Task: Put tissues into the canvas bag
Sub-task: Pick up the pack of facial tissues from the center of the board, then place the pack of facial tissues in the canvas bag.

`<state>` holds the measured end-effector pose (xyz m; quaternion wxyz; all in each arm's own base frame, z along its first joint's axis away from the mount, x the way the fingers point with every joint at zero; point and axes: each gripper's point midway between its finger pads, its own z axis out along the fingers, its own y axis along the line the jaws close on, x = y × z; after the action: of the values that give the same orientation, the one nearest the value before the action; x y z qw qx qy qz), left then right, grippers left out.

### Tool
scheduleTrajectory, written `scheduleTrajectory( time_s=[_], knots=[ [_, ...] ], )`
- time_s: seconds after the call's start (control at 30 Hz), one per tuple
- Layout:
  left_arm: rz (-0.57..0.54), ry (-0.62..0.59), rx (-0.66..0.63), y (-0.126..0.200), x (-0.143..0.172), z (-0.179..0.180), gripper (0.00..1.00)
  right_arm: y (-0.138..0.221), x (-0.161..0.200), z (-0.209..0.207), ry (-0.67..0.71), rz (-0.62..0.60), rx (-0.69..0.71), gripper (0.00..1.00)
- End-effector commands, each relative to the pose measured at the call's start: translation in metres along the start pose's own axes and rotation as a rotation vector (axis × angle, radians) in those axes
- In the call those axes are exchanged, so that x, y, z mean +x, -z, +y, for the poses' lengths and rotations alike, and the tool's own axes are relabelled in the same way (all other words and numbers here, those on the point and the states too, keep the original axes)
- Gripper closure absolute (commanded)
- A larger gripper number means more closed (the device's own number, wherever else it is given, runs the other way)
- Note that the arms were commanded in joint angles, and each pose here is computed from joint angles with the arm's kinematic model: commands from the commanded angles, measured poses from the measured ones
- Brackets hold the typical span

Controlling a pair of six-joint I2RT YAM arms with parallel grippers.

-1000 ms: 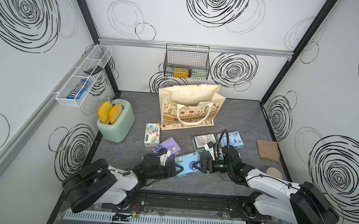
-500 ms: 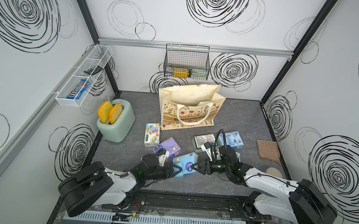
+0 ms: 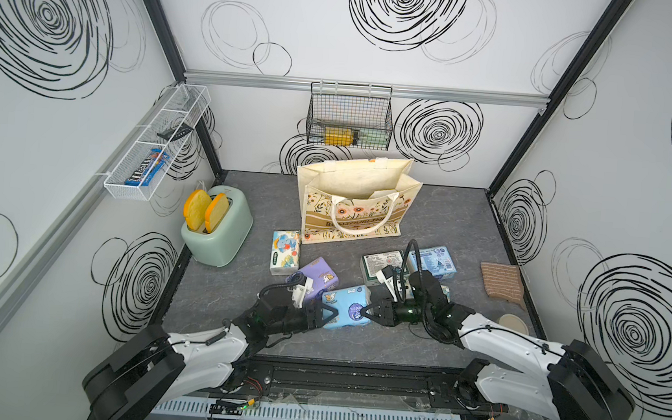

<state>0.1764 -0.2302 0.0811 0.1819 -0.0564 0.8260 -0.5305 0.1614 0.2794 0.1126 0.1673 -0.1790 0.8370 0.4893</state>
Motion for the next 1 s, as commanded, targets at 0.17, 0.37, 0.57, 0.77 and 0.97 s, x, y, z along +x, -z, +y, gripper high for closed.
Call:
scheduleTrajectory(
  time_s=[0.17, 0.37, 0.57, 0.77, 0.97],
  knots=[
    [-0.229, -0.290, 0.025, 0.058, -0.068, -0.093, 0.30, 0.063, -0.078, 0.062, 0.170, -0.183, -0.062, 0.77],
    [-0.304, -0.397, -0.033, 0.098, -0.086, -0.128, 0.30, 0.121, -0.172, 0.099, 0.271, -0.371, -0.036, 0.78],
    [-0.348, -0.541, -0.140, 0.133, -0.096, -0.155, 0.30, 0.148, -0.258, 0.104, 0.271, -0.492, -0.018, 0.80],
    [-0.387, -0.612, -0.155, 0.144, -0.093, -0.155, 0.29, 0.138, -0.317, 0.096, 0.296, -0.486, 0.006, 0.78],
    [-0.379, -0.612, -0.135, 0.139, -0.085, -0.142, 0.29, 0.118, -0.346, 0.083, 0.473, -0.411, 0.070, 0.74]
  ],
)
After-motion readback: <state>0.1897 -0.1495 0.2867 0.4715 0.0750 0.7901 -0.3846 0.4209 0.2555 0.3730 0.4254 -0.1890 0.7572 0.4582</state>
